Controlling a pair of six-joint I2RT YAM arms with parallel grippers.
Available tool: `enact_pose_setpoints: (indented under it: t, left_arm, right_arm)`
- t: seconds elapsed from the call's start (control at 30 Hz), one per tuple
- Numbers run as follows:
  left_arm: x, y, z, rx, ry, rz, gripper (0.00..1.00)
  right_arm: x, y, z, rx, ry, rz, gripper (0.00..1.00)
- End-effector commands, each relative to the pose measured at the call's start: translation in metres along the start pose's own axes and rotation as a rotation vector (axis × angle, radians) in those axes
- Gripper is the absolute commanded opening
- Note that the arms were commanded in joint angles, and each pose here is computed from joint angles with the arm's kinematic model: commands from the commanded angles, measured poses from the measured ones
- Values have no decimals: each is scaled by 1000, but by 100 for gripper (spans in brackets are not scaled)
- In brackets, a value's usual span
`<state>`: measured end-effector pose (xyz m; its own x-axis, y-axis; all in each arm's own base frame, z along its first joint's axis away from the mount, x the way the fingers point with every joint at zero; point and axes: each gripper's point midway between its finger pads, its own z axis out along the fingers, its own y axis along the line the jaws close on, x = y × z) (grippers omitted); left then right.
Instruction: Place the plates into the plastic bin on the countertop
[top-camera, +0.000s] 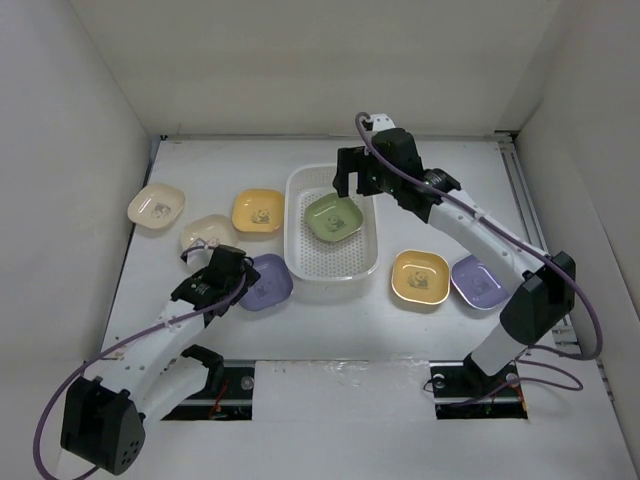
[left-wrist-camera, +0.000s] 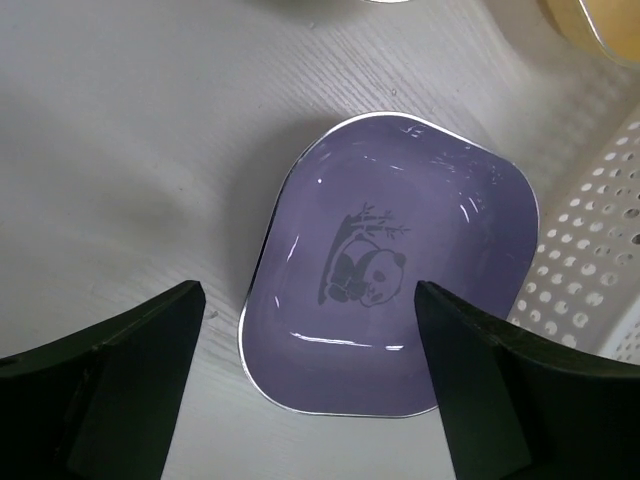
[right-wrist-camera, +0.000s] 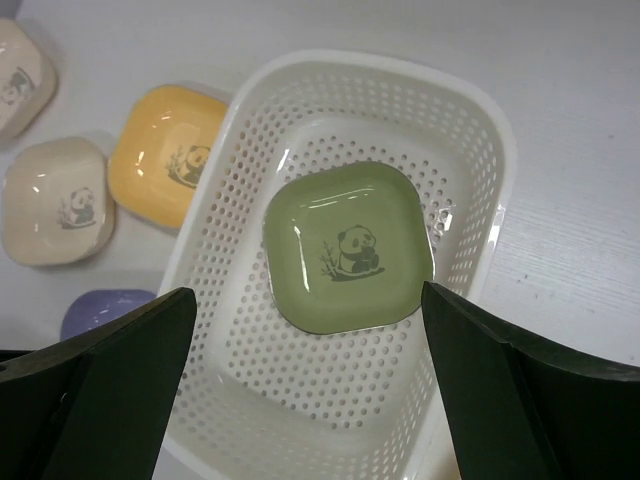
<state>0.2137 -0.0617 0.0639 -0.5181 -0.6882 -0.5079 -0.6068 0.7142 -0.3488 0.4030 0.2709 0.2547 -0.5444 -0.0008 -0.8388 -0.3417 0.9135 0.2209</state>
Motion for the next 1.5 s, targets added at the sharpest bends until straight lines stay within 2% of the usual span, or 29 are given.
enact_pose_setpoints:
  t: [0.0, 0.1, 0.13, 0.17, 0.27, 0.3, 0.37, 0.43, 0.5, 0.57, 0.7, 0.77, 0.87, 1.03, 1.1, 1.13, 1.23, 1.27, 1.3, 1.33, 1.37, 1.4, 1.43, 1.47]
  left_arm:
    - [-7, 0, 6, -6, -51, -54, 78]
    - [0, 7, 13, -49, -31, -61, 75]
    - [2, 9, 15, -63, -25, -63, 71]
    - [8, 16, 21, -96, -10, -49, 61]
    - [21, 24, 31, -128, 27, -32, 50]
    - [21, 23, 32, -128, 27, -43, 50]
    - [25, 25, 33, -132, 40, -49, 28]
    - [26, 25, 32, -120, 43, -75, 11]
    - [21, 17, 27, -81, 26, -102, 10]
    - [21, 21, 23, -86, 28, -110, 0]
    - [13, 17, 0, -54, 26, -166, 0]
    - [-9, -1, -24, 42, -25, -207, 0]
    - [-34, -35, -59, 223, -72, -160, 0]
    - [-83, -48, -96, 198, -202, -130, 0]
    - [-104, -69, -106, 250, -268, -81, 0]
    - [-111, -78, -108, 261, -289, -78, 0]
    - [-114, -113, -101, 301, -255, -33, 0]
    - [-118, -135, -100, 370, -256, -41, 0]
    - [-108, -155, -99, 448, -203, 18, 0]
    - [-101, -170, -83, 450, -165, 34, 0]
    - [-105, -194, -84, 534, -176, 30, 0]
    - [-95, -206, -77, 568, -132, 58, 0]
    - [-101, -220, -76, 578, -133, 40, 0]
    - [-93, -226, -51, 531, -103, 56, 0]
  right_arm:
    - [-23, 10, -13, -25, -81, 2, 100]
    - [-28, 12, -24, -41, -100, 4, 100]
    - [-33, 13, -31, -46, -116, 5, 100]
    - [-36, 13, -34, -49, -125, 6, 100]
    - [-45, 15, -49, -57, -151, 9, 100]
    - [-47, 15, -53, -60, -160, 10, 100]
    - [-52, 14, -59, -56, -177, 13, 100]
    - [-57, 13, -69, -51, -196, 16, 100]
    - [-60, 13, -74, -55, -208, 17, 100]
    - [-64, 14, -79, -59, -219, 18, 100]
    - [-66, 14, -87, -62, -228, 19, 100]
    - [-66, 13, -91, -62, -228, 19, 100]
    - [-68, 14, -94, -64, -237, 20, 100]
    - [-78, 2, -103, -42, -260, 34, 100]
    - [-80, -7, -103, -23, -265, 42, 100]
    - [-79, -8, -105, -23, -267, 42, 100]
    - [-80, -21, -106, -9, -269, 54, 100]
    - [-80, -20, -106, -10, -269, 63, 100]
    - [-81, -26, -104, 2, -272, 68, 100]
    - [-79, -32, -106, 13, -274, 84, 100]
    - [-82, -32, -113, 9, -289, 85, 100]
    - [-79, -39, -110, 25, -280, 102, 100]
    - [-78, -45, -113, 38, -285, 108, 100]
    - [-83, -48, -121, 41, -305, 112, 100]
